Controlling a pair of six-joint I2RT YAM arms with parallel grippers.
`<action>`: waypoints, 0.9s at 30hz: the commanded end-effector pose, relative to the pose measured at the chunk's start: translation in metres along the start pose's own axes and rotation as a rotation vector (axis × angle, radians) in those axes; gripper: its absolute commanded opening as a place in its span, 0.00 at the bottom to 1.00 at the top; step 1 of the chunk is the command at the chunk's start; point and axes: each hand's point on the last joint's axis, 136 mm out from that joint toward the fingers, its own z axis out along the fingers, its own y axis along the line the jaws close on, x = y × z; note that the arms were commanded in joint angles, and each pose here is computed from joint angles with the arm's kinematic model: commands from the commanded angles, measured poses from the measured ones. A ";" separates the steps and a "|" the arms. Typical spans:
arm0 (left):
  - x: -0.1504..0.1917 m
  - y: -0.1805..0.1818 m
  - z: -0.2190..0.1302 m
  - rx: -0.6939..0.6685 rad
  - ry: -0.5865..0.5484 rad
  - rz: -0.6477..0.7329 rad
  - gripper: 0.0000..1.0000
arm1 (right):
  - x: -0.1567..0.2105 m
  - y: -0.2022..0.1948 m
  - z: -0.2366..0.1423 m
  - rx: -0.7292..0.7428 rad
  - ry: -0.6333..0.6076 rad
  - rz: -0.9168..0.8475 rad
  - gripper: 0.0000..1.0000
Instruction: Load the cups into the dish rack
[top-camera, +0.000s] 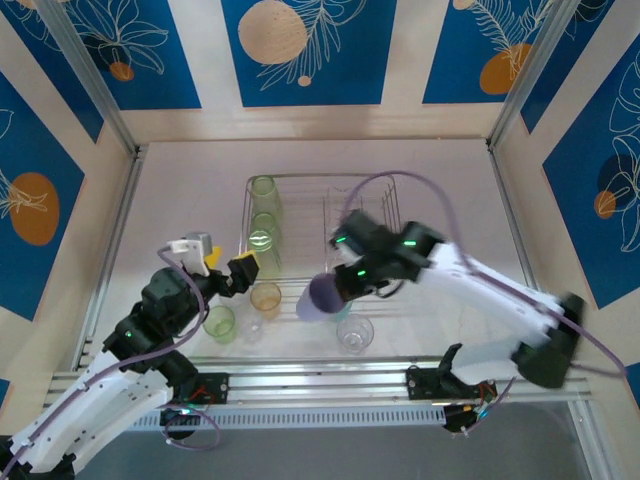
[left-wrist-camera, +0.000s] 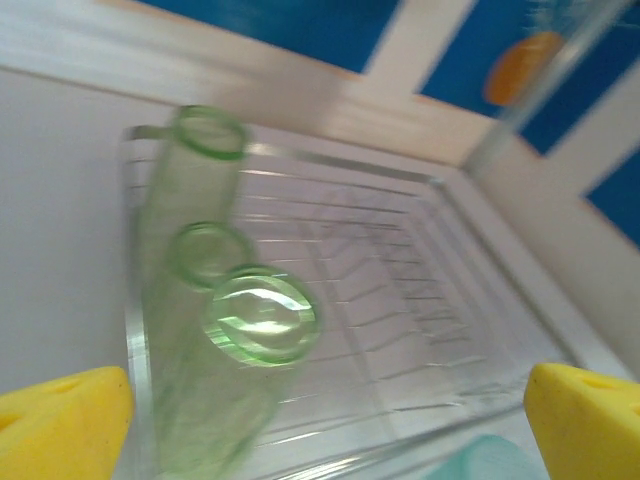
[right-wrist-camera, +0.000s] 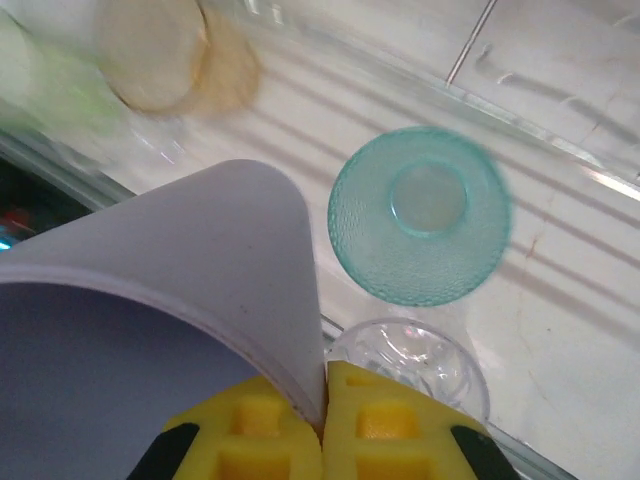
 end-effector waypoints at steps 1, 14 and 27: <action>-0.021 -0.068 -0.007 0.366 -0.066 0.049 1.00 | -0.017 0.014 -0.058 -0.320 -0.203 0.055 0.00; -0.016 -0.174 -0.004 1.011 0.141 -0.022 1.00 | -0.051 0.017 -0.144 -0.779 -0.408 0.116 0.00; -0.030 -0.183 -0.003 1.062 0.103 -0.029 1.00 | -0.050 0.034 -0.118 -0.795 -0.300 0.077 0.00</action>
